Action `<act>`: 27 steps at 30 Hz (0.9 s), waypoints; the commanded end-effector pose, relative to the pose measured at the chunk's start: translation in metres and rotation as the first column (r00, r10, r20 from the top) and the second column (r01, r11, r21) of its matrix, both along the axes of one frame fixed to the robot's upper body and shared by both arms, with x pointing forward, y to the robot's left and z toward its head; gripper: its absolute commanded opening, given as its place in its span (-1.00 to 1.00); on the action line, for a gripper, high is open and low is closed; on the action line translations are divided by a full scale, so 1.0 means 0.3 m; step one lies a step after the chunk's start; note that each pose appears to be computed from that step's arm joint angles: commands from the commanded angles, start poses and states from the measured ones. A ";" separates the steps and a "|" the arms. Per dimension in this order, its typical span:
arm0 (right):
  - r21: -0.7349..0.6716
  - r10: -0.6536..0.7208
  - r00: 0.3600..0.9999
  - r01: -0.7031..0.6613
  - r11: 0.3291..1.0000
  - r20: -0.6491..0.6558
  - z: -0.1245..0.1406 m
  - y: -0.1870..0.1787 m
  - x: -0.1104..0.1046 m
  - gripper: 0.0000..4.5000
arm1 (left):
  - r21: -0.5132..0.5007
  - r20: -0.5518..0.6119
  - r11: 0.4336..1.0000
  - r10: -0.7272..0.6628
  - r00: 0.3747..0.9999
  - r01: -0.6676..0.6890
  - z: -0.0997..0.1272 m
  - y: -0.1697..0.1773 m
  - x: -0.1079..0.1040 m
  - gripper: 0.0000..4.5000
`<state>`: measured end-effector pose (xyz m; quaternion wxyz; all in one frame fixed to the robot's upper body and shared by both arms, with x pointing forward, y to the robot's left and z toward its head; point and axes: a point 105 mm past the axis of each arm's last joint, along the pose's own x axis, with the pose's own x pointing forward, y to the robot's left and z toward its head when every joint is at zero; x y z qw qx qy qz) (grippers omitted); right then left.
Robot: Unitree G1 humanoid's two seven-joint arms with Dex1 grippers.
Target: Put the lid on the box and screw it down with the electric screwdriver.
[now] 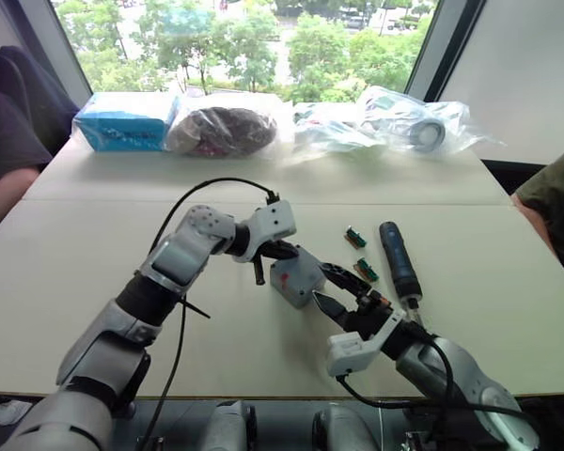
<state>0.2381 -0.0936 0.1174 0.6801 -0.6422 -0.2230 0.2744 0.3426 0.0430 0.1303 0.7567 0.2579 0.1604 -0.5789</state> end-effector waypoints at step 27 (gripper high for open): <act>0.645 0.368 0.538 0.537 0.544 -0.758 0.146 -0.035 0.080 -0.97 | -0.259 -0.078 0.928 0.257 0.963 -0.268 0.077 0.219 0.080 -1.00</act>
